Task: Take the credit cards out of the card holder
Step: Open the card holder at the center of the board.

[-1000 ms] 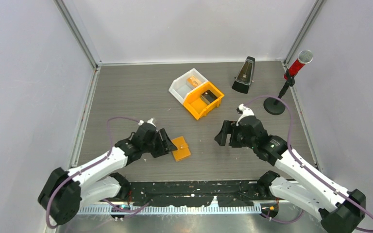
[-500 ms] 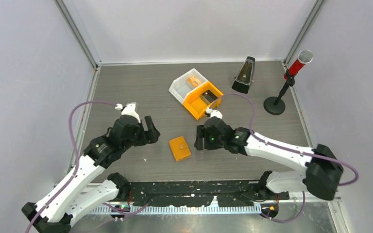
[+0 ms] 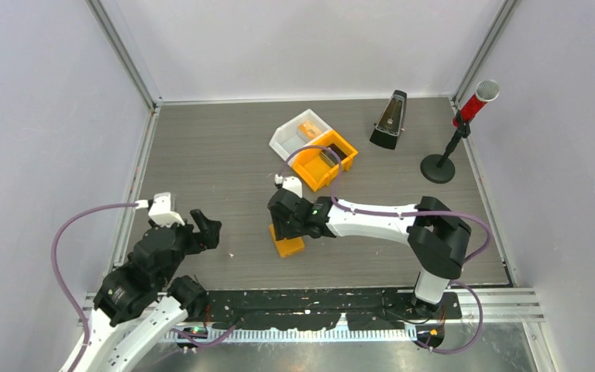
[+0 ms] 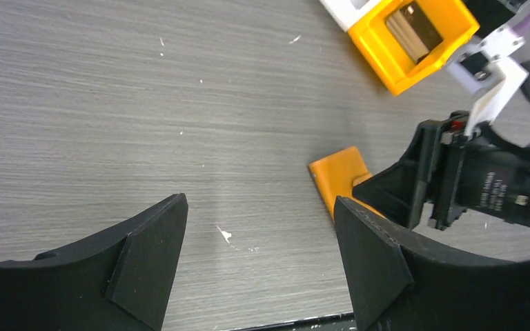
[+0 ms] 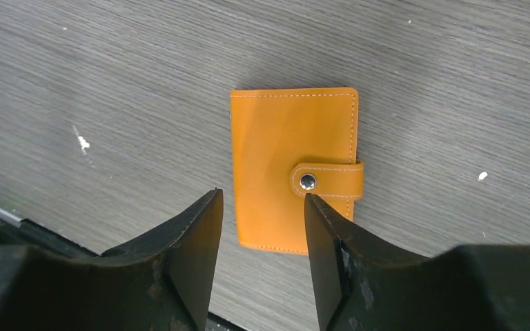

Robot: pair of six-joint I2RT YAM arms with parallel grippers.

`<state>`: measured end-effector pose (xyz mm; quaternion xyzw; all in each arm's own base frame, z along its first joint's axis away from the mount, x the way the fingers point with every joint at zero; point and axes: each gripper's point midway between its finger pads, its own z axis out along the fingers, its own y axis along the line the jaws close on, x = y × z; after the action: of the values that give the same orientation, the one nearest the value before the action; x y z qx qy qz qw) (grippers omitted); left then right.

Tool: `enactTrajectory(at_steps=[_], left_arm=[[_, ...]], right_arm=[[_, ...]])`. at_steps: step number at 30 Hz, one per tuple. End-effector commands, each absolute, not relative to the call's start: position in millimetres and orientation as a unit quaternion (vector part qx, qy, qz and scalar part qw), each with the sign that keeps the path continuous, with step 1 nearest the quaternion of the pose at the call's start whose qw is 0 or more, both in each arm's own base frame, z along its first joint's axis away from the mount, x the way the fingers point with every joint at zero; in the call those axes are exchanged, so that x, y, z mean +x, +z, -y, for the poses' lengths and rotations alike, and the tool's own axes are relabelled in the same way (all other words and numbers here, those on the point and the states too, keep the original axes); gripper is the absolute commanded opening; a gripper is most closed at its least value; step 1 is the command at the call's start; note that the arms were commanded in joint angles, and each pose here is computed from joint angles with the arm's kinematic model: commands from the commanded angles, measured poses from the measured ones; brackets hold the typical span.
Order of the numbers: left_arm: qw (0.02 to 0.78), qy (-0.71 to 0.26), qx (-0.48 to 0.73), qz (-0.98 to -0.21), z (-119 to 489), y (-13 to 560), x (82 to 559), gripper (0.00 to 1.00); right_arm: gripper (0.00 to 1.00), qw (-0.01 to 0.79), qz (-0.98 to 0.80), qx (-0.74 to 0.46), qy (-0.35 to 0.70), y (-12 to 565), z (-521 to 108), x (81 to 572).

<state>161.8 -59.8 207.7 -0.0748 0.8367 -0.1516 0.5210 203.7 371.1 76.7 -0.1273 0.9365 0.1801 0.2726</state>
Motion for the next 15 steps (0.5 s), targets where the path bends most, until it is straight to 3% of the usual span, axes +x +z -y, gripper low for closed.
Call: enactTrajectory(at_steps=[1,15], left_arm=[[0.566,-0.153,-0.100,-0.804,47,220,164,0.80],[0.567,-0.153,-0.104,-0.803,47,218,165,0.80]], right_arm=[[0.53,0.292,-0.934,-0.119,0.170,83,-380,214],[0.46,0.282,-0.943,-0.131,0.123,53,-371,216]])
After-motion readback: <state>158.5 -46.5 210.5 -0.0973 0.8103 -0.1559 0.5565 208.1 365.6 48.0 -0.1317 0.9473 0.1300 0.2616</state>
